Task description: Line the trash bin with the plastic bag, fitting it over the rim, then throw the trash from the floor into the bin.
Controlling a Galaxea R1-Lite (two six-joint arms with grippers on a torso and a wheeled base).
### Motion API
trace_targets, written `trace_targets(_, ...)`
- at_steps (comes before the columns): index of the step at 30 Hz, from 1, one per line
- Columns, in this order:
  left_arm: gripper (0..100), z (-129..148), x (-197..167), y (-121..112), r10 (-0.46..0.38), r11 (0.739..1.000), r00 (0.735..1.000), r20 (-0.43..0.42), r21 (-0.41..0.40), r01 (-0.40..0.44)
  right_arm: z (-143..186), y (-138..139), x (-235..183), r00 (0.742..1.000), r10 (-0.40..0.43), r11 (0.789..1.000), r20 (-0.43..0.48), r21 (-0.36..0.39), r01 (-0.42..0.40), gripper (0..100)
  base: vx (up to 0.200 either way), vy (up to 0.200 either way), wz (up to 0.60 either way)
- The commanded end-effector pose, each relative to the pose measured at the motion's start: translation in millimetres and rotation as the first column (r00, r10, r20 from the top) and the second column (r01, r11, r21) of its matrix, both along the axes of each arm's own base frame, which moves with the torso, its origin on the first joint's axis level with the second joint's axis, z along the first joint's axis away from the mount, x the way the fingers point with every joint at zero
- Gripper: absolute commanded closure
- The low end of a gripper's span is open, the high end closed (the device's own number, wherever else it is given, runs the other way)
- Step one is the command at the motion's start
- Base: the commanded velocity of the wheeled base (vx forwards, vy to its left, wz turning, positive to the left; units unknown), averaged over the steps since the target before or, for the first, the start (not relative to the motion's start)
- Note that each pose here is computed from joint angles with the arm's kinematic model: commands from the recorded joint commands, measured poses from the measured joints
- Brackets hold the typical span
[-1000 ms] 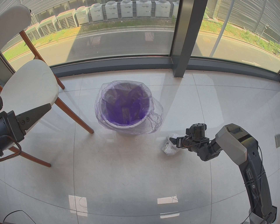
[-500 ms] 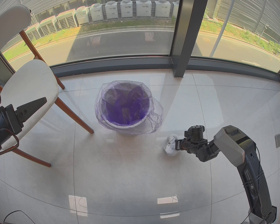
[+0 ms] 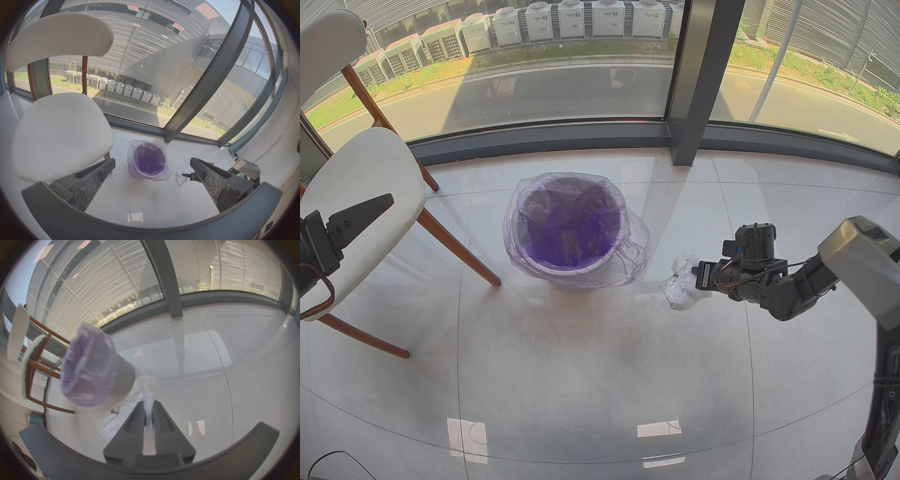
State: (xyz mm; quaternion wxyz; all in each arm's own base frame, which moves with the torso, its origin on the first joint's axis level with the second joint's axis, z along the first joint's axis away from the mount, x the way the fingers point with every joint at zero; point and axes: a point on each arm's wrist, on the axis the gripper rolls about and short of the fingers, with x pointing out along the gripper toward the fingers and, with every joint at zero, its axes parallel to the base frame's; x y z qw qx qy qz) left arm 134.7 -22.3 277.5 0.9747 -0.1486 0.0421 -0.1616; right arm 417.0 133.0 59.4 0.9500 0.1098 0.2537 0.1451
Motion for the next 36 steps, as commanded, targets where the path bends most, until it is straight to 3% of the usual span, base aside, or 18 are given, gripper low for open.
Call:
trace_targets(1,0,17.8,8.1,-1.4,-0.026,1.0,0.998,0.056,-0.006,0.027,102.8,10.0,-137.4,0.994,0.108,0.984,0.032,0.137,-0.111,100,0.0,0.0,0.0)
trace_targets(7,0,24.7,8.4,-2.1,-0.031,0.999,0.997,0.077,-0.008,0.032,96.6,2.4,-195.1,0.982,0.187,0.975,0.003,0.124,-0.186,100,0.0,0.0,0.0)
trace_targets(10,0,24.2,8.5,-2.4,-0.032,0.999,0.997,0.076,-0.008,0.033,100.7,0.6,-194.0,0.981,0.19,0.971,0.031,0.141,-0.192,100,0.0,0.0,0.0)
trace_targets(21,0,29.0,10.9,-2.3,-0.025,1.0,0.996,0.088,-0.008,0.025,109.3,11.9,-184.4,0.968,0.243,0.953,0.067,0.17,-0.251,100,0.2,0.0,0.0)
trace_targets(36,0,27.7,12.1,-2.0,-0.019,1.0,0.996,0.084,-0.002,0.019,94.4,37.7,-187.4,0.945,0.325,0.934,0.019,0.151,-0.324,100,0.2,0.0,0.0)
